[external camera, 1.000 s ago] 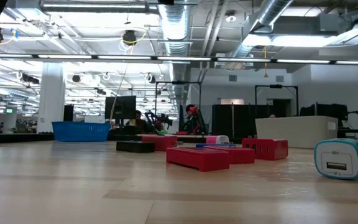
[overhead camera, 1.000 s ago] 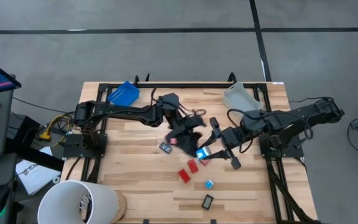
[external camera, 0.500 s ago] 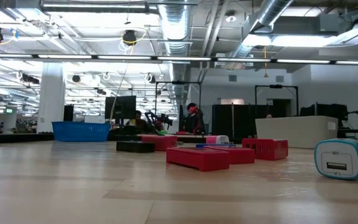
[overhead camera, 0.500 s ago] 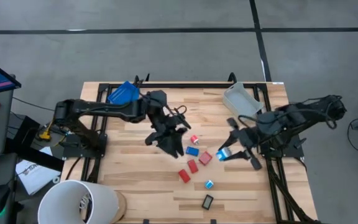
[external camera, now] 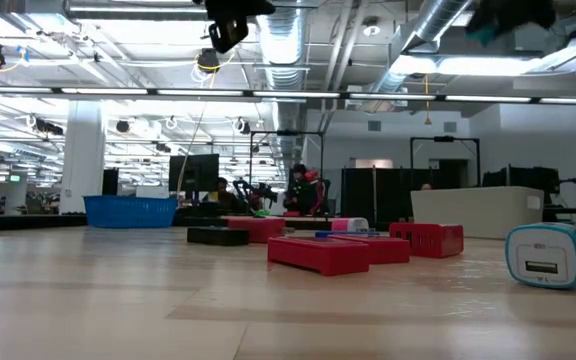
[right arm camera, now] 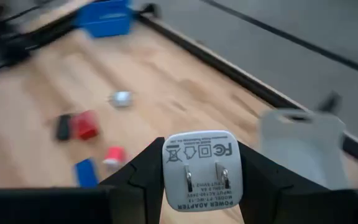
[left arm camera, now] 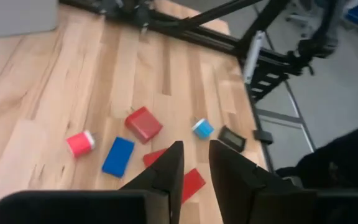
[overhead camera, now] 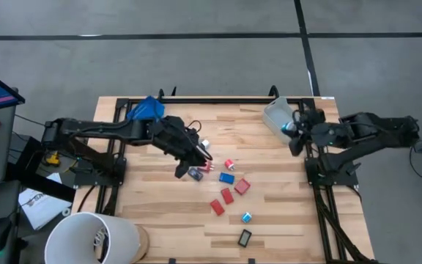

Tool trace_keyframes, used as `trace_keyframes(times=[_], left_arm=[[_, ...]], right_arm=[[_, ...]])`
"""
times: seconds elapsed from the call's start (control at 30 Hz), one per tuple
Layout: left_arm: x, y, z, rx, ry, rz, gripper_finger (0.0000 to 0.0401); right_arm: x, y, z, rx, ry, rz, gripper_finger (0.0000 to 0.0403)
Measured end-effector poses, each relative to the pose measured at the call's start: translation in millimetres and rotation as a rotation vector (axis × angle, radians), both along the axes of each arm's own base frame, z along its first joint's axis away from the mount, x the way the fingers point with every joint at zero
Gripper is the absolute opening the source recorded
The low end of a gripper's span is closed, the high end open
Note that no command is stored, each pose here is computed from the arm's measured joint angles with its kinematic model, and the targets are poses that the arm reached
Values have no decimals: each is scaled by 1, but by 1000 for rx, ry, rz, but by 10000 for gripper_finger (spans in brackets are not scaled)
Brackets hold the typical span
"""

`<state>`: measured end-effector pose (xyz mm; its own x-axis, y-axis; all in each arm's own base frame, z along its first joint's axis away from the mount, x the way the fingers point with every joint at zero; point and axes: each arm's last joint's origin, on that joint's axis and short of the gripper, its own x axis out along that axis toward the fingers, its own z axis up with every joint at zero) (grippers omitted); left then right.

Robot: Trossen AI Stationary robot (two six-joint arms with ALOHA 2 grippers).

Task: Pick & Place Office items
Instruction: Put the bottom blue charger into the gray bin

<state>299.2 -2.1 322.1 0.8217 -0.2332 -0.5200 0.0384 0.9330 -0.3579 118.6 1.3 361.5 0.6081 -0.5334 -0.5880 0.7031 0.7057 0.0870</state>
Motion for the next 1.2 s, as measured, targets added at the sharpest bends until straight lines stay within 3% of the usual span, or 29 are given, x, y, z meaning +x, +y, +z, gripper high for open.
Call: trace_keyframes(times=[0.23,0.37,0.53,0.67,0.9,1.2], left_arm=[[4,0,-15,-55,-62,43,49],[6,0,-15,-61,-104,46,42],[6,0,-13,-61,-127,45,39],[7,0,-11,-58,-151,42,39],[8,-1,-11,-56,-159,37,39],[8,-3,-11,-56,-158,30,39]], right_arm=[[4,-41,-33,144,87,-312,142],[8,-66,-42,178,65,-436,142],[9,-103,-61,316,113,-565,142],[14,-133,-86,418,183,-605,142],[30,-173,-116,460,142,-665,142],[40,-204,-155,515,227,-707,142]])
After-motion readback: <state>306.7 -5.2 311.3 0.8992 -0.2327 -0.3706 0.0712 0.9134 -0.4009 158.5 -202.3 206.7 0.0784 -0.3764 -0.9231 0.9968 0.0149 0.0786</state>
